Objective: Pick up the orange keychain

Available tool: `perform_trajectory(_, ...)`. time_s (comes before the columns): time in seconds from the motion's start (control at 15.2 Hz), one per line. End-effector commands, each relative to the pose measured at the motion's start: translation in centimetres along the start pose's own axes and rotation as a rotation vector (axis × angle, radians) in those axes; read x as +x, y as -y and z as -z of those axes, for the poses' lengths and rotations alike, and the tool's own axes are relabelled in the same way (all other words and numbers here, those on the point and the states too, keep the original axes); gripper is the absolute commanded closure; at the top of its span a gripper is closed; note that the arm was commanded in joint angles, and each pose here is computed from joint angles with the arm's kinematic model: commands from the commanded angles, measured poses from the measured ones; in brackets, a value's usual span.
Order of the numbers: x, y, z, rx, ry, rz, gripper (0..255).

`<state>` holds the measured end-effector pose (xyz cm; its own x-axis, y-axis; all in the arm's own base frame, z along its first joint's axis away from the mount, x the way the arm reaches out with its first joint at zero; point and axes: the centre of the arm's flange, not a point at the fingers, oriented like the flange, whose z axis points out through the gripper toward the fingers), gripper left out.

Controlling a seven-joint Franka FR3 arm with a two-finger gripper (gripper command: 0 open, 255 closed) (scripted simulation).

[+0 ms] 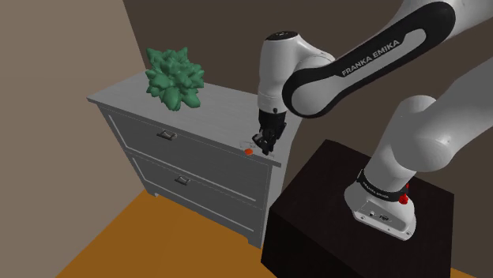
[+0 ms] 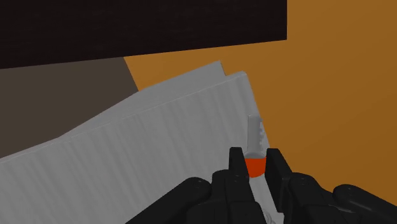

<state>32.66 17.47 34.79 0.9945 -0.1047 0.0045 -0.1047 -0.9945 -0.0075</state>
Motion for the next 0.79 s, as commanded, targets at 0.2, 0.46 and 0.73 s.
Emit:
perform_trajectory(0.2,-0.1,0.1,2.6,0.0,0.001,0.0,255)
perform_trajectory(0.46,-0.1,0.1,4.7,0.0,0.001,0.0,255)
perform_trajectory(0.73,-0.1,0.1,5.8,0.0,0.001,0.0,255)
